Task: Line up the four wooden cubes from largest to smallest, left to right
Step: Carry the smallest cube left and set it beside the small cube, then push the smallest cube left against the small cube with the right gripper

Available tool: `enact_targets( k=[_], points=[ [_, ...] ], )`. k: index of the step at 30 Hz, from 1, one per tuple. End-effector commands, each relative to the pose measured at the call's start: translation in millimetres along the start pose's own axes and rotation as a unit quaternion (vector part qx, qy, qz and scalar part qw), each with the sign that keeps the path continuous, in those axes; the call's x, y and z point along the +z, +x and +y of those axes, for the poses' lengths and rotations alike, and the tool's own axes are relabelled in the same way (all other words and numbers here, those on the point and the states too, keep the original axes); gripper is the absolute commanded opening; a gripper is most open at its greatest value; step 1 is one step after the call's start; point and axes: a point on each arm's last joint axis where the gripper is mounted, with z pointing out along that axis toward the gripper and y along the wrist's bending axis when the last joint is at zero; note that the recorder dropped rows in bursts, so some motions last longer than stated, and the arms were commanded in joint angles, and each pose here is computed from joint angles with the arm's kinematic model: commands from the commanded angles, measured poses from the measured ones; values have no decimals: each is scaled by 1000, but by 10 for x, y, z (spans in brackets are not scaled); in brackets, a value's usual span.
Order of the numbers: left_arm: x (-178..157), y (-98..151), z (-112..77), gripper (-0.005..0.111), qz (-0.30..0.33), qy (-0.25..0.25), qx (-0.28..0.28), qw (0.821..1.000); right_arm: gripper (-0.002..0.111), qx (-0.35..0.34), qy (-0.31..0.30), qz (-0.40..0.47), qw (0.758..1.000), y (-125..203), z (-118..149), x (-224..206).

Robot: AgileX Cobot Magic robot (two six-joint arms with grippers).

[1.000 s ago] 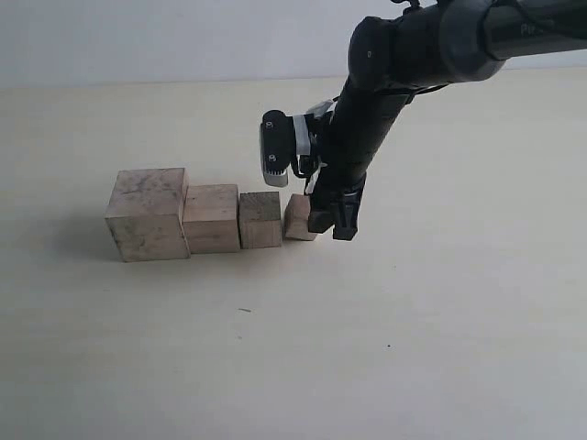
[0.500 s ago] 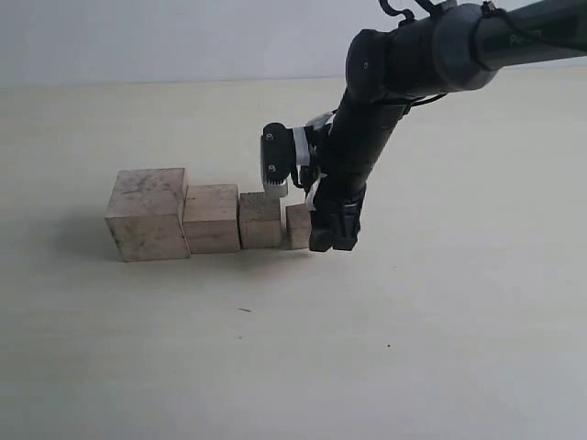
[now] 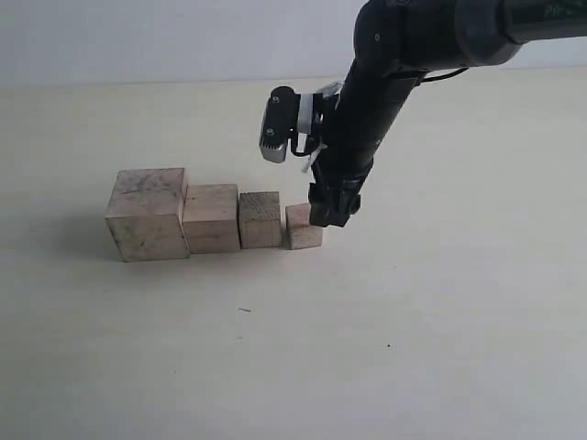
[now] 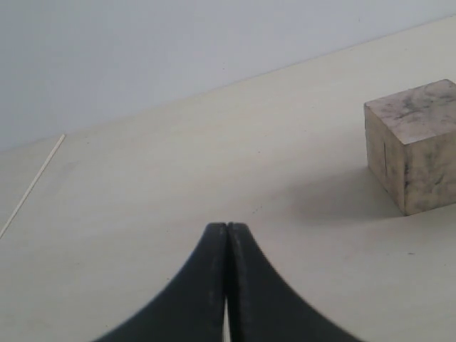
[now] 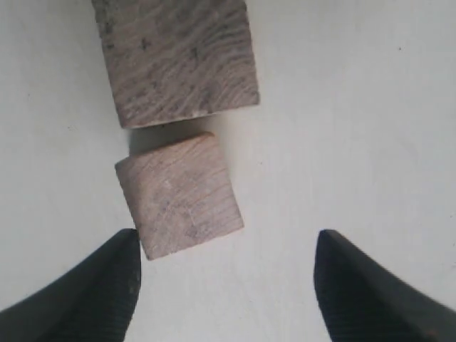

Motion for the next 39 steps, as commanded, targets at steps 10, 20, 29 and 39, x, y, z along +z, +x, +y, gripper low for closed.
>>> enact_targets(
  k=[10, 20, 29, 39],
  points=[
    [-3, -14, 0, 0, -10, 1, -1, 1000, 65, 187, -60, 56, 979, 90, 116, 115],
    [-3, -14, 0, 0, -10, 1, -1, 1000, 59, 234, -56, 22, 970, 53, 77, 358],
    [-3, -14, 0, 0, -10, 1, -1, 1000, 59, 263, -34, 1, 964, 24, 28, 361],
    [-3, -14, 0, 0, -10, 1, -1, 1000, 59, 261, -38, 3, 964, 27, 36, 361]
  ],
)
